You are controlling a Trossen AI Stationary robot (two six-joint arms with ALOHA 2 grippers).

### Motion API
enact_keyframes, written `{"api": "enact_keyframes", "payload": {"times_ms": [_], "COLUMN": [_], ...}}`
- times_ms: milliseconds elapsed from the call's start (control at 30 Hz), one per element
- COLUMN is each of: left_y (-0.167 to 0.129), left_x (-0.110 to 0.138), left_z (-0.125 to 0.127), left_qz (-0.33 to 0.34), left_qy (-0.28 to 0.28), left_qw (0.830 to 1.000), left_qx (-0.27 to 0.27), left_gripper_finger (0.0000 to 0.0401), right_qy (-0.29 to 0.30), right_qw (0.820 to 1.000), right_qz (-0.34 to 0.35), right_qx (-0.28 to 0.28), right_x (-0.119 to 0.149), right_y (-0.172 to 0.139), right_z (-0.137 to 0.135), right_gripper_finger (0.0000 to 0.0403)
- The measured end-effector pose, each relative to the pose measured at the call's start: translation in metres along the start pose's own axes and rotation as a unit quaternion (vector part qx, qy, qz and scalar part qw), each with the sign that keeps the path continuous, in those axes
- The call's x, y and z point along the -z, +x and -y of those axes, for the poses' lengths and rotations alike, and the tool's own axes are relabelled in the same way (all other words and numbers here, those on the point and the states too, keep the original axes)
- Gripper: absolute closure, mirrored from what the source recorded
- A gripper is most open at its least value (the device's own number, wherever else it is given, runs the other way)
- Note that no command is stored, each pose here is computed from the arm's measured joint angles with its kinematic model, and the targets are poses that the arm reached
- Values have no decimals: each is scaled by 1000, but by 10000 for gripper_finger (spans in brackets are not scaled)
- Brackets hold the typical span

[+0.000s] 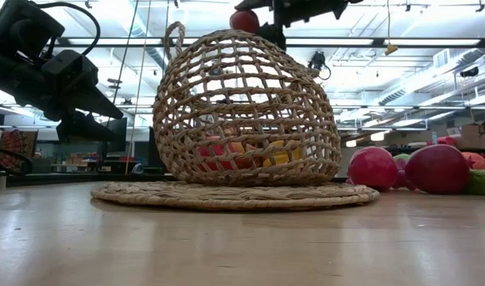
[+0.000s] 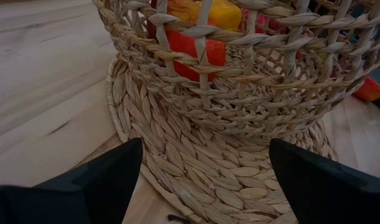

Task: Build produce basket
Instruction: Put the red apple into the brown basket

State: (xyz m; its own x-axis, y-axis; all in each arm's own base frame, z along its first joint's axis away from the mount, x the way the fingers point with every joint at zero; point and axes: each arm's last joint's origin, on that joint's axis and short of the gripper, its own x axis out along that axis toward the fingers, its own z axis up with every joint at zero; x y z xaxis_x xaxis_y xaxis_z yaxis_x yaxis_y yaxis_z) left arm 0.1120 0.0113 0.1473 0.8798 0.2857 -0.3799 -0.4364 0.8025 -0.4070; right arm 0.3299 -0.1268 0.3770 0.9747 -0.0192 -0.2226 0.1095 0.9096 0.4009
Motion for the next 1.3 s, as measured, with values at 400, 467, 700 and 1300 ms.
{"api": "enact_keyframes", "payload": {"times_ms": [400,467,700,1300], "left_y": [0,0,0,0], "left_x": [0,0,0,0], "left_z": [0,0,0,0], "left_qz": [0,0,0,0], "left_qy": [0,0,0,0], "left_qw": [1000,1000,1000,1000], "left_qx": [0,0,0,0], "left_gripper_finger": [44,44,44,44], "right_qy": [-270,-321,-490,-384], "right_qw": [957,937,839,855], "right_qz": [92,126,173,187], "right_qx": [46,62,164,293], "right_x": [-12,-16,-19,-20], "right_y": [-2,2,7,5], "right_z": [-32,-37,-56,-58], "right_gripper_finger": [109,105,104,102]}}
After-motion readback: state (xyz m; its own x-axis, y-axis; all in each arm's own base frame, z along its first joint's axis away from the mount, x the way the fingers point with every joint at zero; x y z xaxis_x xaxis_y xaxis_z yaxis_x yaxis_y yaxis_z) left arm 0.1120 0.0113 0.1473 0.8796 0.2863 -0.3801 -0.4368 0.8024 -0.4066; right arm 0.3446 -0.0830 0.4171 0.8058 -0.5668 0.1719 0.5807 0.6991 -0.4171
